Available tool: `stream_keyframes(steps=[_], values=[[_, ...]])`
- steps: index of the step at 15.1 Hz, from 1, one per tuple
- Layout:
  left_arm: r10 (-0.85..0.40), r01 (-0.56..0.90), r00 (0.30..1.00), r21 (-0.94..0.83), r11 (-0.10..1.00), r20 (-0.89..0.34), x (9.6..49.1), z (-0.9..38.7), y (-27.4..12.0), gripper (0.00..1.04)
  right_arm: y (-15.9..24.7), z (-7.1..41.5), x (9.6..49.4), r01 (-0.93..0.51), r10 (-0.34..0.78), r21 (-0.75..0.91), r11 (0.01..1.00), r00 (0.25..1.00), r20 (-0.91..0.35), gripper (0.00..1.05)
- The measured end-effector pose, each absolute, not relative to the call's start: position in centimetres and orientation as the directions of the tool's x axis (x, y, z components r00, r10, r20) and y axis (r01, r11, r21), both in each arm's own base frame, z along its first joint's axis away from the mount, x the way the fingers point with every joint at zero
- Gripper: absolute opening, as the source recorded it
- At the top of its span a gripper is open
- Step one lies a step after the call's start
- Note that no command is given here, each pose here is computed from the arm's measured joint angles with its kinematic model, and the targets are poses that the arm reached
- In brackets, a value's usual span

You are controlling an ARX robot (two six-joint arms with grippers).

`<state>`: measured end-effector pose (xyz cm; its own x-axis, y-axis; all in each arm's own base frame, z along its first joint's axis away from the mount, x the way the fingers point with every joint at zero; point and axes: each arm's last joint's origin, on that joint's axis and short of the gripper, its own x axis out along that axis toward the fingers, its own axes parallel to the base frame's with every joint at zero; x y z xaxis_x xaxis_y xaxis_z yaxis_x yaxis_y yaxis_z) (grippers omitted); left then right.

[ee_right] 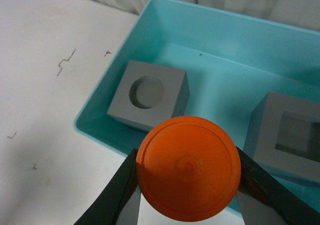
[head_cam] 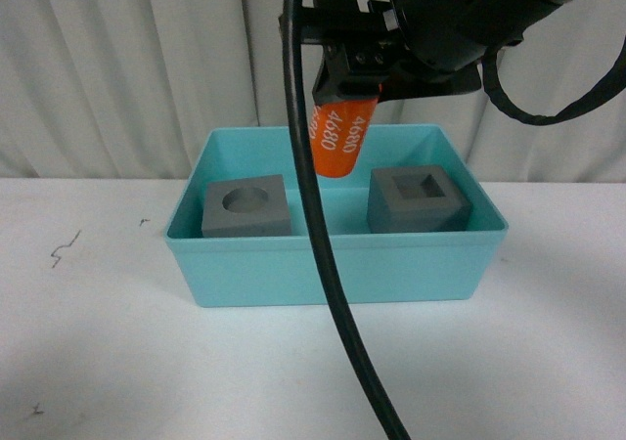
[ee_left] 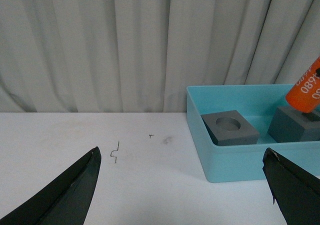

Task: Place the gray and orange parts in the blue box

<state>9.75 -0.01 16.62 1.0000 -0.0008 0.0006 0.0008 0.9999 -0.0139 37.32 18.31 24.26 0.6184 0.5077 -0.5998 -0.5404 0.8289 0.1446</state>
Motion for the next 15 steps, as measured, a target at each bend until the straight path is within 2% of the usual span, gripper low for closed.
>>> stream_keyframes(steps=[4, 9, 15], values=[[-0.001, 0.001, 1.000, -0.014, 1.000, 0.001, 9.7, 16.6, 0.0, 0.98, 16.3, 21.0, 40.5, -0.473, 0.473, 0.189, 0.860, 0.603, -0.643, 0.46], [0.000, 0.000, 1.000, -0.014, 1.000, 0.001, 9.7, 16.6, 0.0, 0.98, 16.1, 19.1, 43.5, -0.467, 0.485, 0.216, 0.858, 0.596, -0.640, 0.46], [-0.001, 0.001, 1.000, -0.014, 1.000, 0.001, 9.7, 16.6, 0.0, 0.98, 16.3, 16.3, 44.8, -0.459, 0.484, 0.235, 0.857, 0.559, -0.673, 0.46]])
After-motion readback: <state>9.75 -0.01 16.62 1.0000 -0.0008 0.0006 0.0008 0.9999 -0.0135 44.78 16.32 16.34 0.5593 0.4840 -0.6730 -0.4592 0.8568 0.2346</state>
